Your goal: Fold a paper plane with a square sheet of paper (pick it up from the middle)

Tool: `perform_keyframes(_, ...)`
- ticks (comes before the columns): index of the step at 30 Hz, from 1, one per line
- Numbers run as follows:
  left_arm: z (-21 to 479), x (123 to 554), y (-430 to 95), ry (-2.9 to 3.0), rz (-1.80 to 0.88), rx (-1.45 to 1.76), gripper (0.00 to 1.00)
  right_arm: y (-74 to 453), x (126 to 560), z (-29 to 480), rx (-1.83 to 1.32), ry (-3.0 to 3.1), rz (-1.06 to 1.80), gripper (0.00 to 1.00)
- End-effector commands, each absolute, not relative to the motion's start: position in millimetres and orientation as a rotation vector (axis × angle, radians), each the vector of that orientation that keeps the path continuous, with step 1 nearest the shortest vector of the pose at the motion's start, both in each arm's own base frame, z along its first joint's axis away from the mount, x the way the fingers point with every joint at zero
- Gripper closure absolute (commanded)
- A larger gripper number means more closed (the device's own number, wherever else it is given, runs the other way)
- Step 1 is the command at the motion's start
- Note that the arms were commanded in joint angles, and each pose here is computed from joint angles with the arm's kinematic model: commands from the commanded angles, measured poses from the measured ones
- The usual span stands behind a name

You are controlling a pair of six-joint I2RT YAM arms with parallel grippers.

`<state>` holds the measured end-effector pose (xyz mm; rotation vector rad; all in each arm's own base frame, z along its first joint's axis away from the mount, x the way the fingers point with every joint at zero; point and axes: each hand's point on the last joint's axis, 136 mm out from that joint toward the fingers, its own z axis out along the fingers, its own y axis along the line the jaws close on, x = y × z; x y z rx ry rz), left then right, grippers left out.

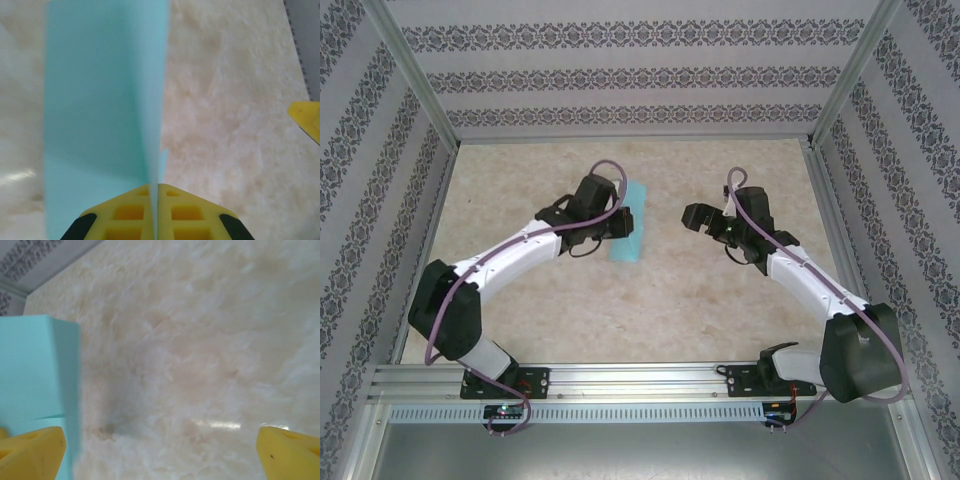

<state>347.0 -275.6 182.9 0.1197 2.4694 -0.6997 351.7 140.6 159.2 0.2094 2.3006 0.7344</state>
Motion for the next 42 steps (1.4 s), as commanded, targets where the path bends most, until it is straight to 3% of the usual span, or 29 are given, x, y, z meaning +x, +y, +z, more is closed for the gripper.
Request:
perform_keyframes(1, 166, 338, -218, 2.602, -0.213, 0.265, 0.92, 120, 365, 178, 0.309, 2.227, 0.650, 0.02)
perform_keyframes(12, 141, 384, -167, 2.568, 0.561, 0.292, 0.92, 94, 373, 170, 0.430, 2.250, 0.537, 0.02)
perform_keyframes(20, 101, 381, -188, 2.519, 0.893, 0.371, 0.92, 66, 371, 165, 0.523, 2.270, 0.358, 0.02)
perform_keyframes(32, 41, 360, -249, 2.705, 0.630, 0.437, 0.87, 42, 367, 158, 0.628, 2.287, 0.318, 0.02)
perform_keyframes(37, 45, 356, -269, 2.757, 0.454, 0.443, 0.72, 46, 369, 155, 0.624, 2.304, 0.342, 0.02)
perform_keyframes(42, 72, 347, -306, 2.791, 0.111, 0.486, 0.49, 53, 372, 156, 0.603, 2.322, 0.386, 0.02)
